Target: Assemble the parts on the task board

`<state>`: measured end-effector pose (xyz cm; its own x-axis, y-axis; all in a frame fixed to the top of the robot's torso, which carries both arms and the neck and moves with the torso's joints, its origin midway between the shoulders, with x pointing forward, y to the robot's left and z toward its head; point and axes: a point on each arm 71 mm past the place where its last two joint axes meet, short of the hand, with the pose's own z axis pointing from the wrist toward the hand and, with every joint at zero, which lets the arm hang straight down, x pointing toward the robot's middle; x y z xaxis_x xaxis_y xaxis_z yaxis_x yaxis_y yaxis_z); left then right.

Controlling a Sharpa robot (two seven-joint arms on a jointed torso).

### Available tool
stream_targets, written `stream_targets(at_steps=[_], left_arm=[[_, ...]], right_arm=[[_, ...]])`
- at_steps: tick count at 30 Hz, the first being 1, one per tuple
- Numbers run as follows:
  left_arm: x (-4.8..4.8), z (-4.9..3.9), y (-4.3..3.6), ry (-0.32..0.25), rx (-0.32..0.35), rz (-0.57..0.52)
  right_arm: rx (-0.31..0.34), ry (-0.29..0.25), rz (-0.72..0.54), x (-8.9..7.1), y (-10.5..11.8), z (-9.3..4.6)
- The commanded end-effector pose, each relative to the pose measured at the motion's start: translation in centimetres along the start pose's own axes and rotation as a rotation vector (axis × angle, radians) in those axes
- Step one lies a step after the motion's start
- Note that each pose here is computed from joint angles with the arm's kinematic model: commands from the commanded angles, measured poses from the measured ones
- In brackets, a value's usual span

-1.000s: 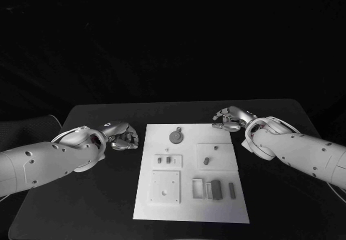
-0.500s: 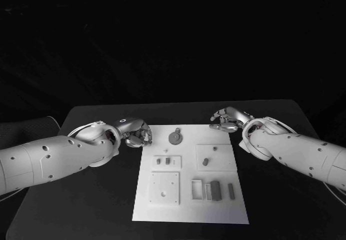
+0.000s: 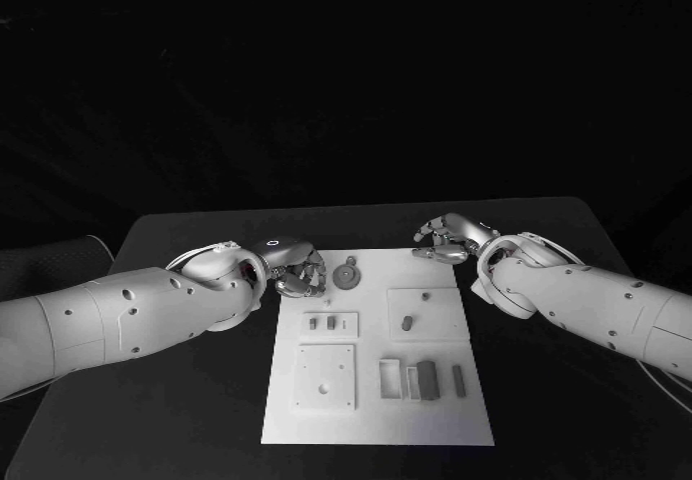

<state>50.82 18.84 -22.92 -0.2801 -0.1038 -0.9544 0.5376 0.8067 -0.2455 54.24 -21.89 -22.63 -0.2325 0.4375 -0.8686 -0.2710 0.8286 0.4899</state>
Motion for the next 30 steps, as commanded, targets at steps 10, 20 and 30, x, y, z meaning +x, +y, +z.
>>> stream_targets(at_steps=[10, 20, 30], left_arm=[[1.29, 0.64, -0.26, 0.074, 0.006, 0.023], [1.57, 0.87, -0.6, 0.085, 0.015, 0.02], [1.65, 0.86, -0.6, 0.096, 0.017, 0.02]], right_arm=[[-0.006, 0.013, -0.001, 0.1, 0.1, 0.0], [-0.008, 0.013, 0.0, 0.2, 0.2, 0.1], [-0.009, 0.013, 0.0, 0.2, 0.2, 0.1]])
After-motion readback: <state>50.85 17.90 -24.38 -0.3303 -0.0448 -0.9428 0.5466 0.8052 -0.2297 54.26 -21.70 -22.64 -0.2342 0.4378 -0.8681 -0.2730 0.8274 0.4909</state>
